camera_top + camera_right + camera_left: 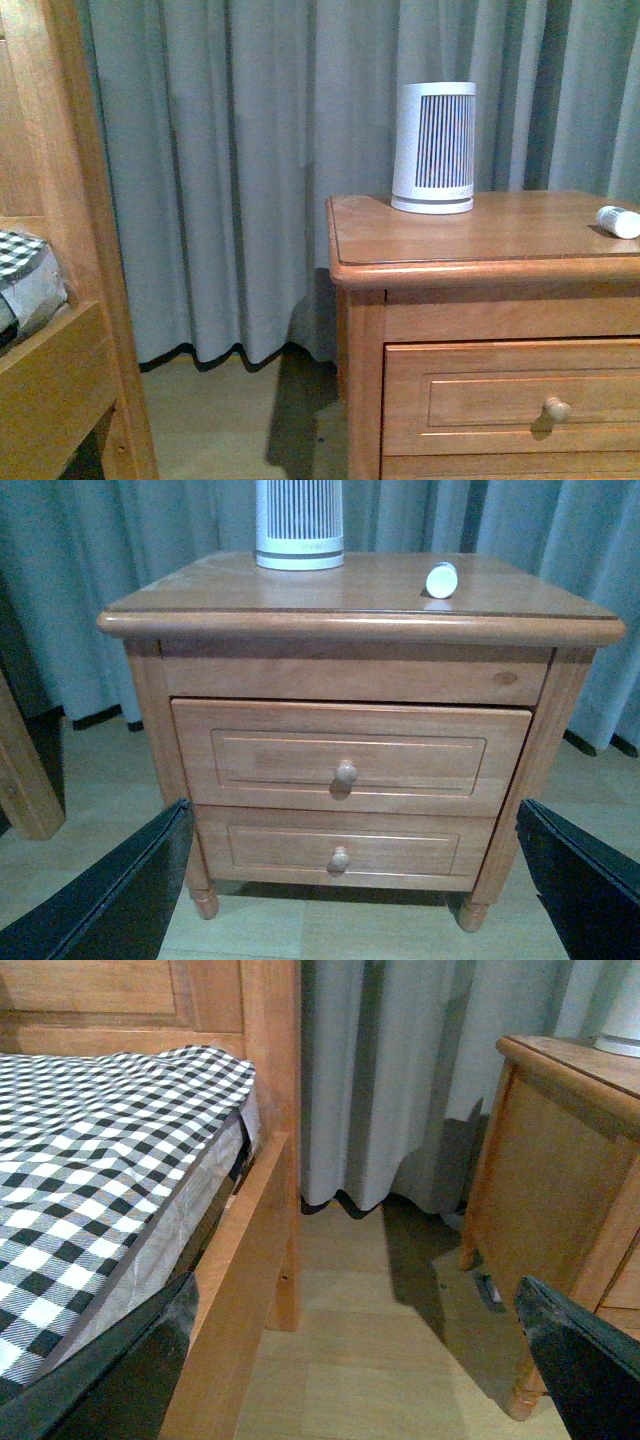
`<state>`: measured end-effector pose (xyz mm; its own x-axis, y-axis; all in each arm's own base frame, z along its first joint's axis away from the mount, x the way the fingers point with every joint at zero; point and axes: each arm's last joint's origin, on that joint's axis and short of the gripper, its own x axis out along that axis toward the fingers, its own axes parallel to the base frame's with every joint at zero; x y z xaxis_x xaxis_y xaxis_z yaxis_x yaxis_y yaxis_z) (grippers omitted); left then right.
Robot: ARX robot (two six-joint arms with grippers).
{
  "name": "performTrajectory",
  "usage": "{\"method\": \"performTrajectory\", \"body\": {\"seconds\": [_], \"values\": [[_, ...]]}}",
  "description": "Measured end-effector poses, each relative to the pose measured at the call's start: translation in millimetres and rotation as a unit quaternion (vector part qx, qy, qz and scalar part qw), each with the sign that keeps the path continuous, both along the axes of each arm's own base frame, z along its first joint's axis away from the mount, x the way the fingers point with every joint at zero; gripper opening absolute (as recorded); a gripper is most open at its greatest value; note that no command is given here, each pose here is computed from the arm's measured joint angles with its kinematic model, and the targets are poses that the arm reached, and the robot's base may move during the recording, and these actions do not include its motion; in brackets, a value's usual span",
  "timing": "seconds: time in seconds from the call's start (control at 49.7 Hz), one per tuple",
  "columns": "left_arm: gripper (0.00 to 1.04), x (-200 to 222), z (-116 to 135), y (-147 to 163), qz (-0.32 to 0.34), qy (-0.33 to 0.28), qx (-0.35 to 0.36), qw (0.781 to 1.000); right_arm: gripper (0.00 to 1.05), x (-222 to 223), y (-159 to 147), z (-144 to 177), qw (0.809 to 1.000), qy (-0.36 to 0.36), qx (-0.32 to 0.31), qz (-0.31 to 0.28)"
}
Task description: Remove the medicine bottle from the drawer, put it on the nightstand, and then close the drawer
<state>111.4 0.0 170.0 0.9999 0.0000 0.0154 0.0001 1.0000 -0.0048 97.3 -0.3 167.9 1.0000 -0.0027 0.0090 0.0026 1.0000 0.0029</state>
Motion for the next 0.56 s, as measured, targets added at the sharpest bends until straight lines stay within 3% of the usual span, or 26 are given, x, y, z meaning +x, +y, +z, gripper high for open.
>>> {"method": "performTrajectory", "body": {"seconds": [0.564], "values": [[0.98,0.0,0.0,0.0,0.0,0.0,0.0,1.0,0.98,0.0,0.0,0.0,1.0,0.0,0.0,0.0]]}}
